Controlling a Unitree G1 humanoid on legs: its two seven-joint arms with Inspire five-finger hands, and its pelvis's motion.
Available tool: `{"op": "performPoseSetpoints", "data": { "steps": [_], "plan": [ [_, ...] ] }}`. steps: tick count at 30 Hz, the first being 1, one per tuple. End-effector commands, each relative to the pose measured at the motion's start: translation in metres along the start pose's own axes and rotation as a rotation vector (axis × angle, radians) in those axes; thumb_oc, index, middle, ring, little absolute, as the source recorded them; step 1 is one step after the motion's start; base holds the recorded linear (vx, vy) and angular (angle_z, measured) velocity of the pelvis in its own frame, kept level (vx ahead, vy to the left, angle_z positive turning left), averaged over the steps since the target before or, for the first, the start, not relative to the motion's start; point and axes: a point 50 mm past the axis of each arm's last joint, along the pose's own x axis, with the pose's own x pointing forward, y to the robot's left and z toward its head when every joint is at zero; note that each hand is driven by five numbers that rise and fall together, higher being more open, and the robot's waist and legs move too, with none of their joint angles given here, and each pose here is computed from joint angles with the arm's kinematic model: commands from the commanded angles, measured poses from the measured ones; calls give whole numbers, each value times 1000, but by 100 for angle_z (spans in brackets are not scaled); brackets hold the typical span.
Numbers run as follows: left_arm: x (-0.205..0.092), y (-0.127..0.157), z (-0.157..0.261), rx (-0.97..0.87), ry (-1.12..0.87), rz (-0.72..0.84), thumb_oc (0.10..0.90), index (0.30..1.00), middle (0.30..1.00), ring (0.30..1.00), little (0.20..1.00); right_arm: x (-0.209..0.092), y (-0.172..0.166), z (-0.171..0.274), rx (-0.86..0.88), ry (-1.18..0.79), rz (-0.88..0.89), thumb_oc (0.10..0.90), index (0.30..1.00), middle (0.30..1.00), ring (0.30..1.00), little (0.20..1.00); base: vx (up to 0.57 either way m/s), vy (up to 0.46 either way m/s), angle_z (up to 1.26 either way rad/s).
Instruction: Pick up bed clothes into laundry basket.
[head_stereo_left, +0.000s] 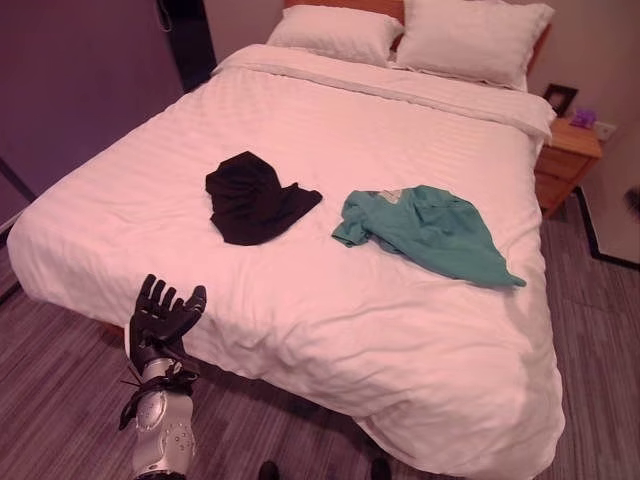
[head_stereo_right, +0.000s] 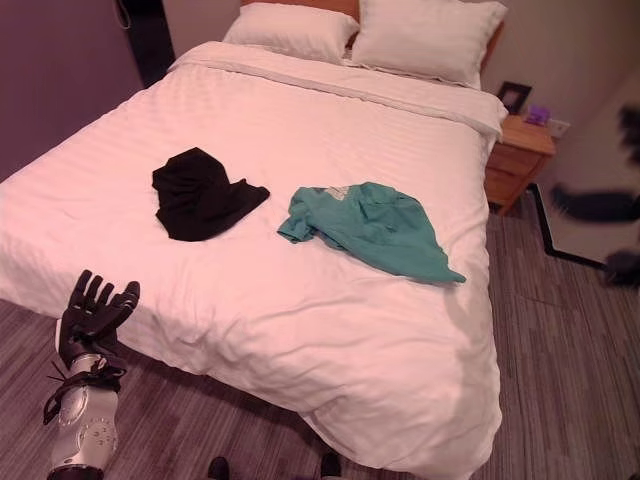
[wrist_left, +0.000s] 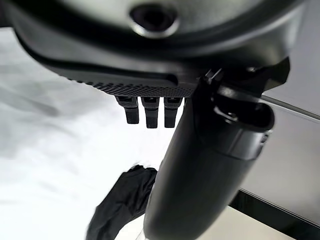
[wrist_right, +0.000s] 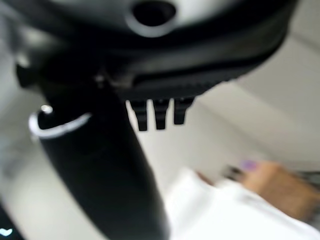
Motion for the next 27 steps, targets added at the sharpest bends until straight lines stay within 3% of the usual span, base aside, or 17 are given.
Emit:
{"op": "performPoseSetpoints", "data": {
  "steps": [1,6,13,15,21,27],
  "plan": [
    [11,-5,58,117,-221,-175,800,900,900,900,900,31,-24,69,-183,-177,-8,800,900,900,900,900,28,4,13],
    [4,1,59,128,-208,-191,800,900,900,900,900,55,-18,82,-387,-76,-15,800,900,900,900,900,0,-12,19],
    [5,5,56,84,-177,-175,800,900,900,900,900,67,-2,80,-447,17,-44,800,900,900,900,900,17,-29,23],
    [4,-6,59,96,-179,-230,800,900,900,900,900,69,-6,77,-484,67,-81,800,900,900,900,900,-22,-22,28],
    [4,-17,58,105,-171,-286,800,900,900,900,900,72,-12,87,-475,72,-132,800,900,900,900,900,-23,-9,13],
    [8,-36,70,96,-228,-340,800,900,900,900,900,74,5,91,-423,47,-98,800,900,900,900,900,-109,2,-1]
  ]
}}
